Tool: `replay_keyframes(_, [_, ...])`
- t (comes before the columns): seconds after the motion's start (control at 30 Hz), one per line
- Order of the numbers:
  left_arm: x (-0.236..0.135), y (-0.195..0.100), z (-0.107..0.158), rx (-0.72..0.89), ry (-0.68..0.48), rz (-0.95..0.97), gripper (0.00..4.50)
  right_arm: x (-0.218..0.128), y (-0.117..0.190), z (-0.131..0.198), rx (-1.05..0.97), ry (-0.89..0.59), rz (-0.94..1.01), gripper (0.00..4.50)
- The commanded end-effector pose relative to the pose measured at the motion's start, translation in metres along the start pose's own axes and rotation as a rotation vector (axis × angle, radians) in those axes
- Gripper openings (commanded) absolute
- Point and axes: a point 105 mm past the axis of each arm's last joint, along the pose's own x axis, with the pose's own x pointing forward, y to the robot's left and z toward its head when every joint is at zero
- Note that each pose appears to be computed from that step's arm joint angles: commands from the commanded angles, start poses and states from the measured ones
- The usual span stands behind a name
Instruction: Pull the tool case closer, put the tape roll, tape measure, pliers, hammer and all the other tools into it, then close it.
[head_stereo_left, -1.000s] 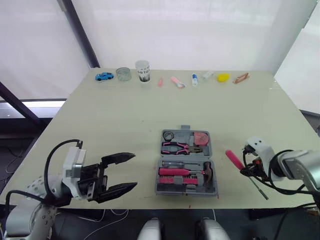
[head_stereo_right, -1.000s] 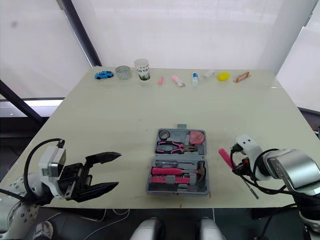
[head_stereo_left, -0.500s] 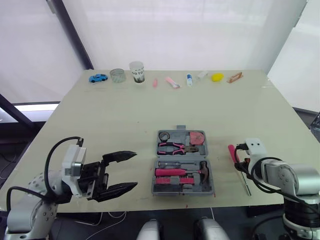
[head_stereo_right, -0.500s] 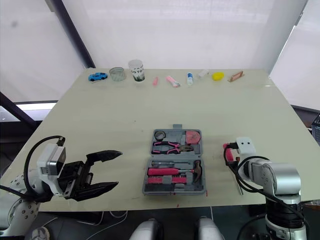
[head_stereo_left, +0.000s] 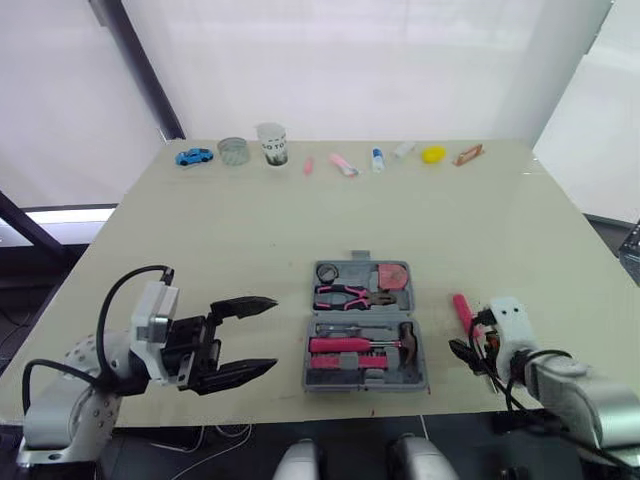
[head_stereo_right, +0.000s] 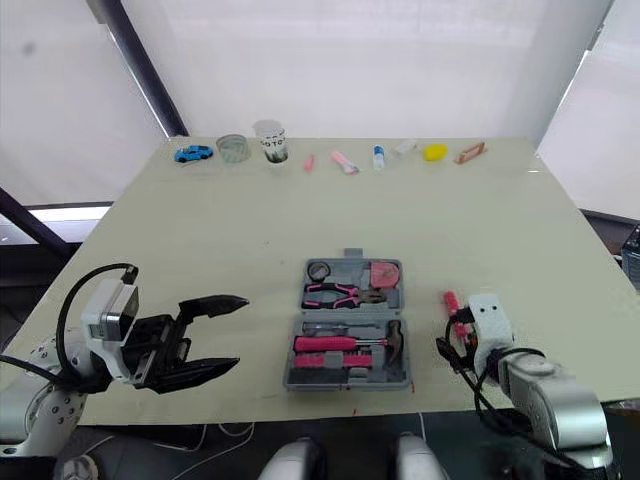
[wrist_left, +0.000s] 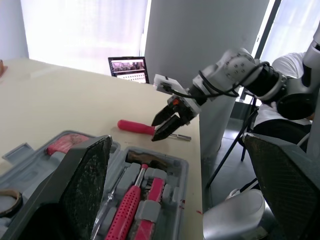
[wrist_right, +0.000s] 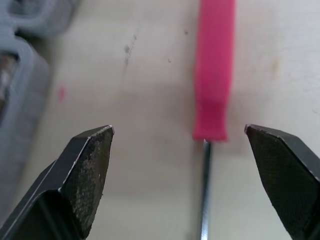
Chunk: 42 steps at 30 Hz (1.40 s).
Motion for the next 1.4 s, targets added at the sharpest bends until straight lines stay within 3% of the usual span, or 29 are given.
replay_keyframes(0.03, [0.002, -0.001, 0.007, 0.029, -0.011, -0.011, 4.5, 0.001, -0.009, 0.016, -0.003, -0.163, -0.067, 4.41])
replay_keyframes(0.43, [0.006, 0.003, 0.014, 0.042, -0.013, -0.033, 4.5, 0.019, -0.004, 0.005, 0.03, -0.213, -0.121, 4.41])
replay_keyframes(0.53, [0.007, 0.003, 0.016, 0.045, -0.013, -0.034, 4.5, 0.019, -0.006, 0.002, 0.025, -0.207, -0.137, 3.55])
replay_keyframes(0.73, [0.009, 0.002, 0.018, 0.049, -0.018, -0.04, 4.5, 0.021, -0.009, -0.002, 0.028, -0.211, -0.149, 0.48])
replay_keyframes(0.77, [0.009, 0.002, 0.018, 0.049, -0.019, -0.042, 4.5, 0.021, -0.009, -0.003, 0.028, -0.208, -0.149, 0.38])
replay_keyframes(0.97, [0.01, 0.001, 0.018, 0.046, -0.02, -0.046, 4.5, 0.018, -0.002, 0.003, -0.012, -0.234, -0.092, 0.38])
replay_keyframes(1.13, [0.004, 0.008, 0.02, 0.016, -0.043, 0.057, 4.5, -0.007, 0.037, 0.043, -0.242, -0.356, 0.232, 0.38])
replay_keyframes(1.3, [-0.009, 0.01, 0.018, 0.071, -0.058, 0.153, 4.5, -0.028, 0.067, 0.061, -0.525, -0.375, 0.457, 0.38])
replay_keyframes(1.4, [-0.023, 0.001, 0.015, 0.022, -0.037, 0.13, 4.5, -0.038, 0.086, 0.068, -0.663, -0.341, 0.575, 0.38])
